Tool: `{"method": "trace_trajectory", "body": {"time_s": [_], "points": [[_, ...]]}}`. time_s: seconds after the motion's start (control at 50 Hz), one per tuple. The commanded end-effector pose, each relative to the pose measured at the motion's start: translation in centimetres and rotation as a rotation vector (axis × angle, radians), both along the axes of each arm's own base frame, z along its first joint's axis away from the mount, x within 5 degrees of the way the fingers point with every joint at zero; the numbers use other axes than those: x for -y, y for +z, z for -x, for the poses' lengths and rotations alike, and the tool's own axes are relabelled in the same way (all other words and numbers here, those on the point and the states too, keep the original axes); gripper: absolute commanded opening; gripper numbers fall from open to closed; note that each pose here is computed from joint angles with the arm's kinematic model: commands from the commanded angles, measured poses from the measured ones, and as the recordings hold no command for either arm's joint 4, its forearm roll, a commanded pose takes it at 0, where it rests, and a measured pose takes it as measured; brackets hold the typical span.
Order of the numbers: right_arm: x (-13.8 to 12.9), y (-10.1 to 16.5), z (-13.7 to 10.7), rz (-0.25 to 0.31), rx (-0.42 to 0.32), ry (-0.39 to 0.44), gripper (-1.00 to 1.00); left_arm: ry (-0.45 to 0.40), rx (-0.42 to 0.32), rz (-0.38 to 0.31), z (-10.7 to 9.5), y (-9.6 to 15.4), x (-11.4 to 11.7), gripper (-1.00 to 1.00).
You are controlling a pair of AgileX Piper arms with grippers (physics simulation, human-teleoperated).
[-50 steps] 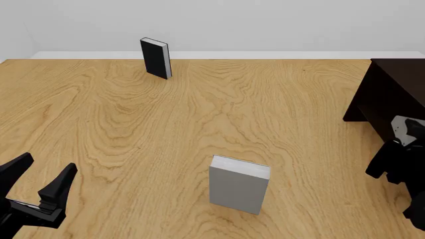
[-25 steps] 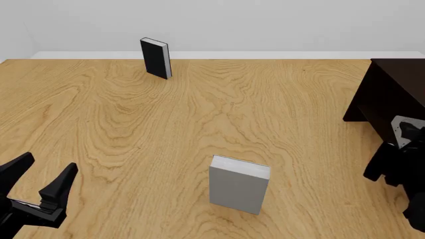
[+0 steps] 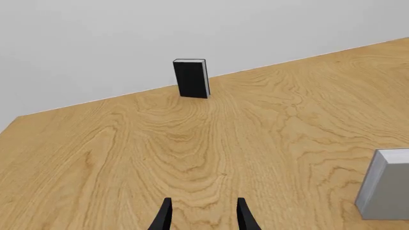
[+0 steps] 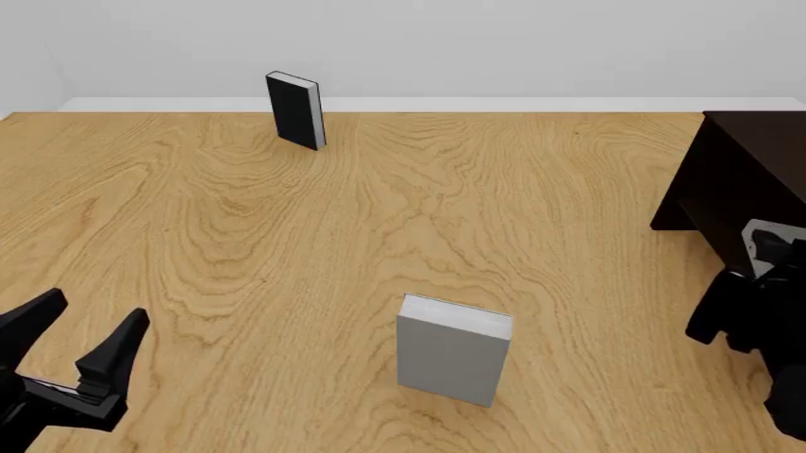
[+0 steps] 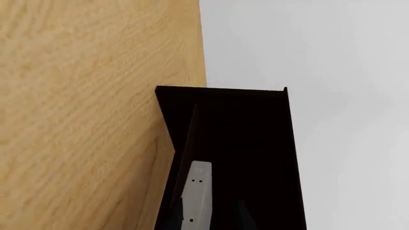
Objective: Pick up the book on the right and place it on the cabinet shelf.
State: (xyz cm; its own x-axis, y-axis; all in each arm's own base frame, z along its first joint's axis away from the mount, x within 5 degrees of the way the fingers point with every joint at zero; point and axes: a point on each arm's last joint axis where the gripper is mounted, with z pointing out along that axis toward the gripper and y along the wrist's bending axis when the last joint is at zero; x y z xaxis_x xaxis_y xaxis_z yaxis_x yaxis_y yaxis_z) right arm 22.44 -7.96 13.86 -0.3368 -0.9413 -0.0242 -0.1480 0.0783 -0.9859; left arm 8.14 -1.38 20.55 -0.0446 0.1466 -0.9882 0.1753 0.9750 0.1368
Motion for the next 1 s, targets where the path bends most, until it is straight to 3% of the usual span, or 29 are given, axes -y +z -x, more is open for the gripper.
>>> {"method": "trace_trajectory", "body": {"time_s": [0.02,0.58,0.78,1.0], "points": [[-3.1,-0.1,-2.9,-0.019,-0.041,0.149,1.0,0.0,-0.003,0.0,-0.1,0.0,0.0,1.0],[-5.0,1.2,-2.5,-0.036,-0.008,0.214,1.0,-0.006,-0.003,-0.008,-0.1,0.0,0.1,1.0],[-6.1,3.0,-2.5,-0.02,0.025,0.259,1.0,-0.005,-0.001,-0.006,0.1,0.0,0.0,1.0],[-7.6,6.4,-2.2,-0.039,0.082,0.318,1.0,-0.004,0.002,-0.007,0.2,0.0,0.0,1.0]]}}
